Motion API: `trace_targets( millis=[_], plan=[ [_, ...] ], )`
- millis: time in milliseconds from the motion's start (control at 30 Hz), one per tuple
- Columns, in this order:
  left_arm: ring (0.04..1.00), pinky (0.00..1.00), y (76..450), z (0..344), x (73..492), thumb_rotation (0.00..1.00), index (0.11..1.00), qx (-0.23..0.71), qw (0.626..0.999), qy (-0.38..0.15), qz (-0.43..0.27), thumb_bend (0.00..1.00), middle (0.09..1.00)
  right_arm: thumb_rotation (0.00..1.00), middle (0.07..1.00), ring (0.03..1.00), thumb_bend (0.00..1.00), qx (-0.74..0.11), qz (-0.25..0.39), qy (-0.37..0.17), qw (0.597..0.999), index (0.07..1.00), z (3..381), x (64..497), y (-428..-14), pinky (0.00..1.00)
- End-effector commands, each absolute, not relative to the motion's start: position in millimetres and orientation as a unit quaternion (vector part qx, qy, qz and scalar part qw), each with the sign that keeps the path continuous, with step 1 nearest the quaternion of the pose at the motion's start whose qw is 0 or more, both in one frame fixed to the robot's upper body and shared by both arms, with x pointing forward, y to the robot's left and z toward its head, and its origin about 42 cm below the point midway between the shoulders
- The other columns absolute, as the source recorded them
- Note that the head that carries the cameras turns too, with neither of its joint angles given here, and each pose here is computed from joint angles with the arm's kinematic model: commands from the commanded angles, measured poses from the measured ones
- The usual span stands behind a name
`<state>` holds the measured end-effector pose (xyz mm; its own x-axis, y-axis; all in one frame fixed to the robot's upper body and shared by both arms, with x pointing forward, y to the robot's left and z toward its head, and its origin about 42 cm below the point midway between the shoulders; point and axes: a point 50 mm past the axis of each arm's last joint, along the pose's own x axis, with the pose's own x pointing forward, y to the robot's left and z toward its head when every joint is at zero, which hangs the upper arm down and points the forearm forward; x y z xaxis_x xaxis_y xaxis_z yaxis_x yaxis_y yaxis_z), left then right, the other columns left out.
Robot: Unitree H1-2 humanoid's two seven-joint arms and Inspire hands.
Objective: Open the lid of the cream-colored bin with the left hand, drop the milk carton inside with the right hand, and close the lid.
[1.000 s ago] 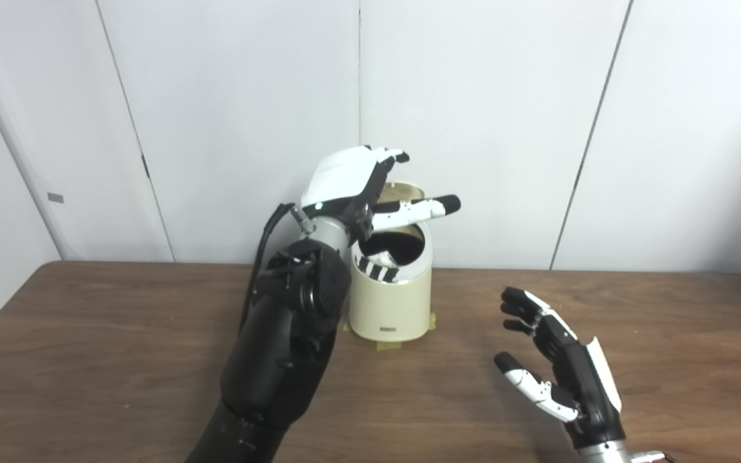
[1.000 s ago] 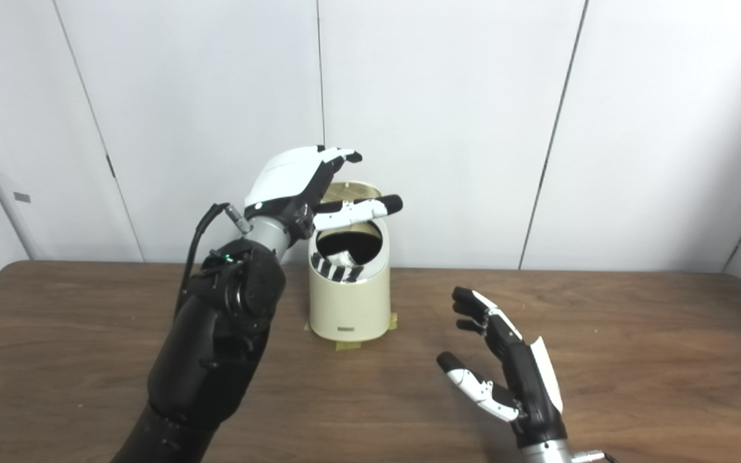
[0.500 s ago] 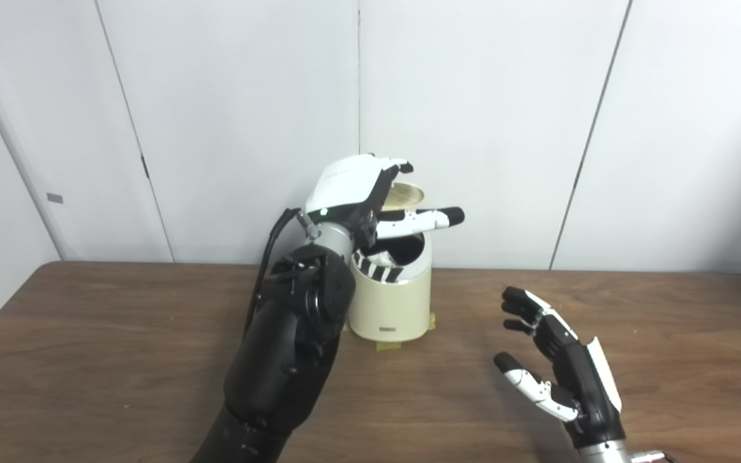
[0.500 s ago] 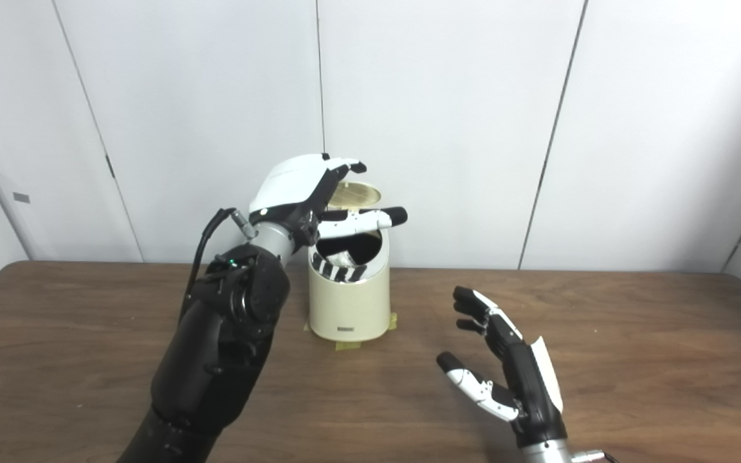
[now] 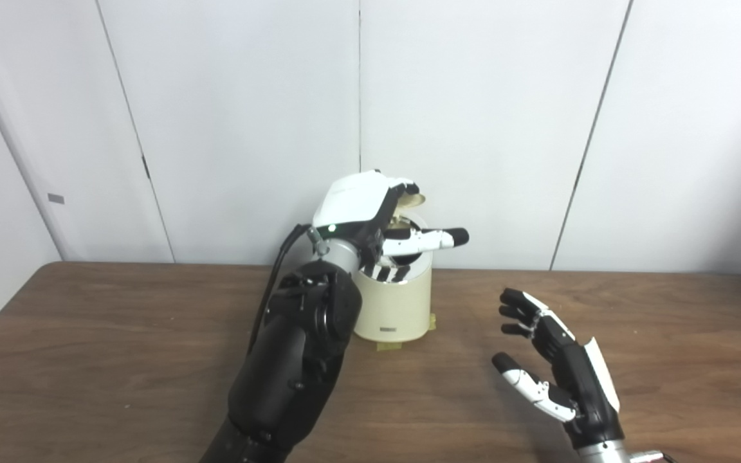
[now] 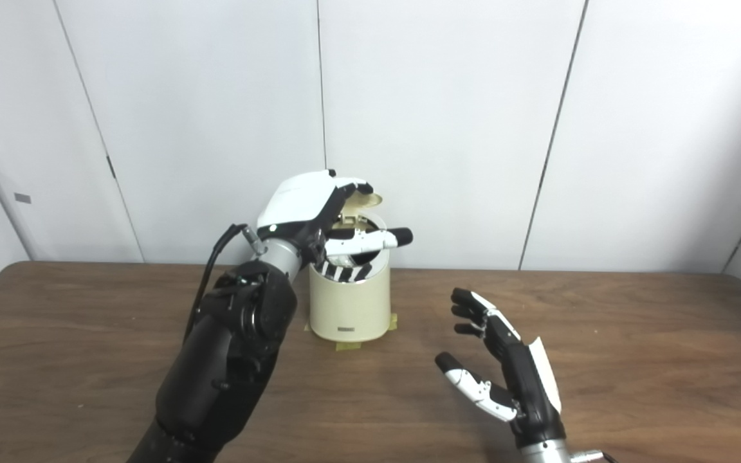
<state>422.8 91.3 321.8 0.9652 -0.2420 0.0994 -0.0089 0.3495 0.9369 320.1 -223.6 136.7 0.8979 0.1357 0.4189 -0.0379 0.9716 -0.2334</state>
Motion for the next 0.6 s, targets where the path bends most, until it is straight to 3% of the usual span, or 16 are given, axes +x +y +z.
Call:
trace_targets(
  millis=[0, 567],
  plan=[
    [0.986, 1.00, 92.7, 330.8, 422.9, 0.95, 0.860, 0.570, 0.811, -0.120, -0.062, 0.99, 0.884, 0.40, 0.832, 0.803, 0.37, -0.101, 0.048, -0.221, 0.969, 0.829, 130.9, 318.1, -219.7, 0.70],
    [0.967, 1.00, 95.4, 295.0, 404.3, 0.95, 0.845, 0.571, 0.808, -0.113, -0.095, 0.96, 0.849, 0.44, 0.829, 0.815, 0.40, -0.110, 0.049, -0.210, 0.970, 0.835, 132.2, 315.2, -214.1, 0.72]
  ],
)
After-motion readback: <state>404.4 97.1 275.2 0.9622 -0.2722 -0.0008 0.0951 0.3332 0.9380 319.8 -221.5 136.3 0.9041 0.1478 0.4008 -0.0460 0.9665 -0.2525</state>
